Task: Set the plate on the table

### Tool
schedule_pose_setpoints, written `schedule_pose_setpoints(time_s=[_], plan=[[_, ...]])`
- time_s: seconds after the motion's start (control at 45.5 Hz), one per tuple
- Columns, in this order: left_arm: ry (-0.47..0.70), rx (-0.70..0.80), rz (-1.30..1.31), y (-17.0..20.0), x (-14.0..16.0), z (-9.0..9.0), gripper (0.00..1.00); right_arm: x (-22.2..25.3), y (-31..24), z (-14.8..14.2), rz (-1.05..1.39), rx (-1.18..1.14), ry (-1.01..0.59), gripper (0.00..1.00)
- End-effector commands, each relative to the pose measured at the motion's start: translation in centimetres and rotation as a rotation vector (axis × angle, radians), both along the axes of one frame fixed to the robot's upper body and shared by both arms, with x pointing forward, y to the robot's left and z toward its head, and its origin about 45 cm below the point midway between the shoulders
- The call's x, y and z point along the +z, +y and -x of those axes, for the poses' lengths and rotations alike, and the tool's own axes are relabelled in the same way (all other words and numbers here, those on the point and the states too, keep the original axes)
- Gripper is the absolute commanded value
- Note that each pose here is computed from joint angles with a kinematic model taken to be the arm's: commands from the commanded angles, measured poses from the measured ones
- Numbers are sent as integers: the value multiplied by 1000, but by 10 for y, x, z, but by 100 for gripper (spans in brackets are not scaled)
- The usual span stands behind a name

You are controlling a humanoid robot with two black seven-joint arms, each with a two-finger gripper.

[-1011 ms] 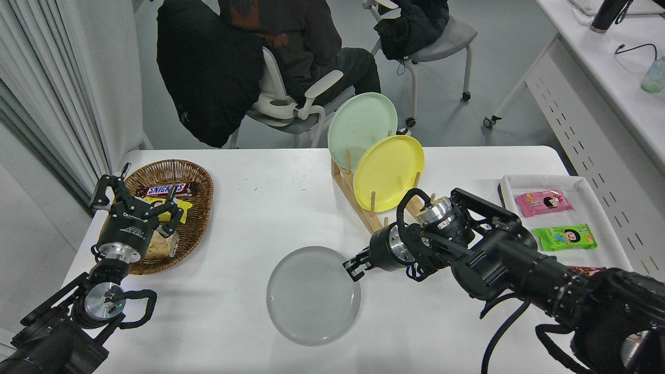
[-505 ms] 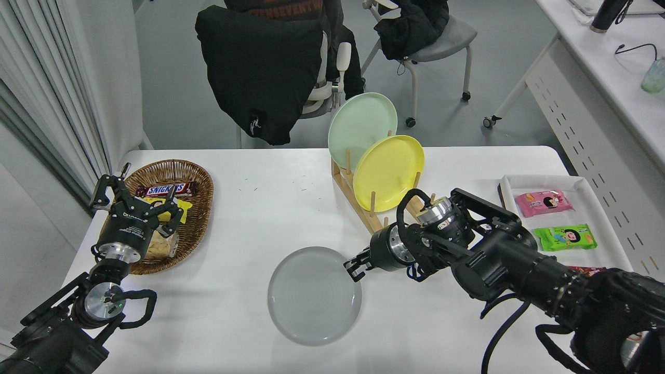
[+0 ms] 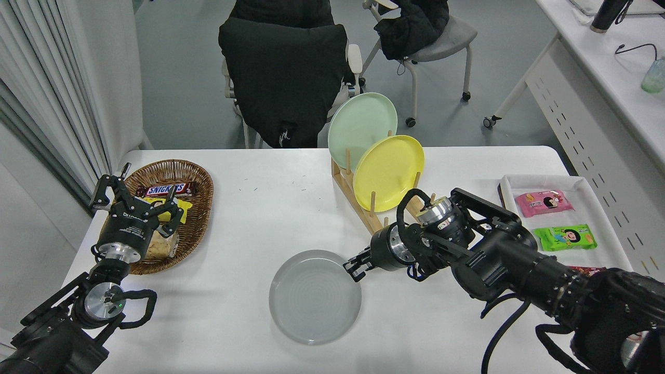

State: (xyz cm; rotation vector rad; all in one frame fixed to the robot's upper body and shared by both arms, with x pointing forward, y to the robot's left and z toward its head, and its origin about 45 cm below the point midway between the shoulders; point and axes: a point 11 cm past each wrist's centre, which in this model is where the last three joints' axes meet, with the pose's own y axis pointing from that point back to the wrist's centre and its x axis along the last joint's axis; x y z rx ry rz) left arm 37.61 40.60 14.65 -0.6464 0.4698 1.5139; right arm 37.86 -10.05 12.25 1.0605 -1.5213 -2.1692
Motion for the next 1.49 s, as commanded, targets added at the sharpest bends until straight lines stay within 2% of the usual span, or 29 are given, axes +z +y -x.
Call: schedule_pose_setpoints(time_s=[0.0,0.418,0.593,0.769,1.121,1.297,1.473], plan=[[0,1,0,0,0,0,98,2,1,-1,-4,-1,-3,100],[0,1,0,0,0,0,98,11,9,-2,27,72,-60,100],[-2,2,0,0,0,0,98,6,-2,-7,191,166,-169,100],[0,1,0,0,0,0,98,10,-2,-11,208,176,-190,100],[0,1,0,0,0,0,98,46,28,-36,29,292,-468,100],[1,-1,0,0,0,0,98,52,47,-32,-3,503,-660,100],[-2,2,0,0,0,0,98,69,58,-36,-10,614,-797,100]])
